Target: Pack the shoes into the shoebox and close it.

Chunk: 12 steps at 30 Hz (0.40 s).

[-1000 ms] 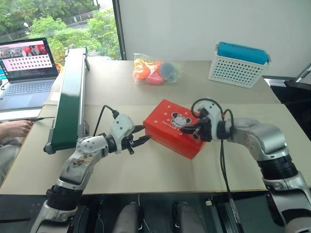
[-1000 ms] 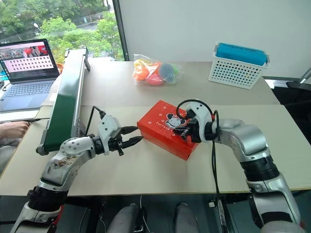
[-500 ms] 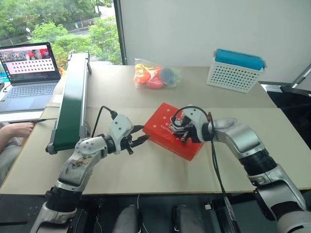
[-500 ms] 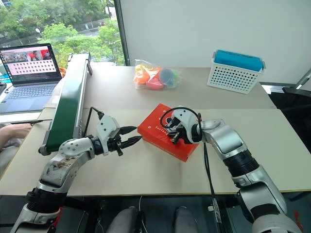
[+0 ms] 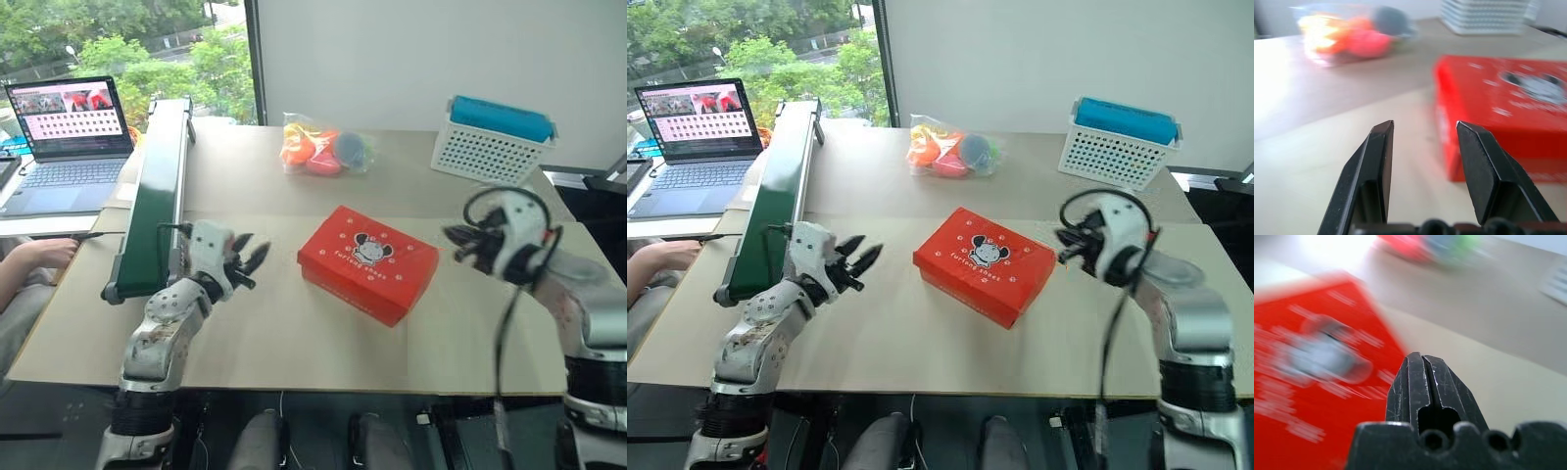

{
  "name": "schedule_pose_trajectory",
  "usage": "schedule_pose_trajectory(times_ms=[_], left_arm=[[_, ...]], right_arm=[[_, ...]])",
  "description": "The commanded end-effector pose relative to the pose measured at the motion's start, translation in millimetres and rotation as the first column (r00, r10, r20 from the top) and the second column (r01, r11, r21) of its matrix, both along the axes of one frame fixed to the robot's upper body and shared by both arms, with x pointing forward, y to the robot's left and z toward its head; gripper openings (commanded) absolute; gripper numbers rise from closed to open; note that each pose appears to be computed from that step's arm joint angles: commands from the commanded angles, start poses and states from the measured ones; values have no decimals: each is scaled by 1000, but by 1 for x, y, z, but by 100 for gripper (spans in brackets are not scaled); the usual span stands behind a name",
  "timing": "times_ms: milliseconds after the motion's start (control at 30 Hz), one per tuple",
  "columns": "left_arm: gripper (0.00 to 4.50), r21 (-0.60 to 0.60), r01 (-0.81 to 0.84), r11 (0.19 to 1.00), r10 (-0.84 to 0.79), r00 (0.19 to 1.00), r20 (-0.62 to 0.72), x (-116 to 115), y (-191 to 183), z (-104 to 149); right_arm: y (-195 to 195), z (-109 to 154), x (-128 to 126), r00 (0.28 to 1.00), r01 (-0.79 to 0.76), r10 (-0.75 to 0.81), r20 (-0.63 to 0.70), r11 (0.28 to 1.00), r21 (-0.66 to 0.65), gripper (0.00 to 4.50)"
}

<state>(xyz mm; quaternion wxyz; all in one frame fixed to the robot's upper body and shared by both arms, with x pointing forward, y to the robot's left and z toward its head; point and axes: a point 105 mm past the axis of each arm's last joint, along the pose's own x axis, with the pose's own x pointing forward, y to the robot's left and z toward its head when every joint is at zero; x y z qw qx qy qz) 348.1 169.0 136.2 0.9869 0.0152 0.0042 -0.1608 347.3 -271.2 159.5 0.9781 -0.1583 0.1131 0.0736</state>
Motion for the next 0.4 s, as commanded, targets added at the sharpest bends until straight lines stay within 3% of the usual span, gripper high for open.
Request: schedule_pose_trajectory(times_ms=[33, 267, 400], left_arm=[[216, -34, -278, 960, 279, 960, 25, 11, 33, -2], [216, -61, -362, 930, 364, 931, 28, 11, 34, -10], [216, -48, -382, 923, 384, 921, 55, 9, 38, -5]], right_arm=[[-47, 26, -6, 942, 285, -226, 249, 929, -237, 6], [-68, -2, -18, 915, 368, -325, 239, 915, -165, 6], [-78, -6, -24, 902, 390, -355, 245, 914, -111, 6]])
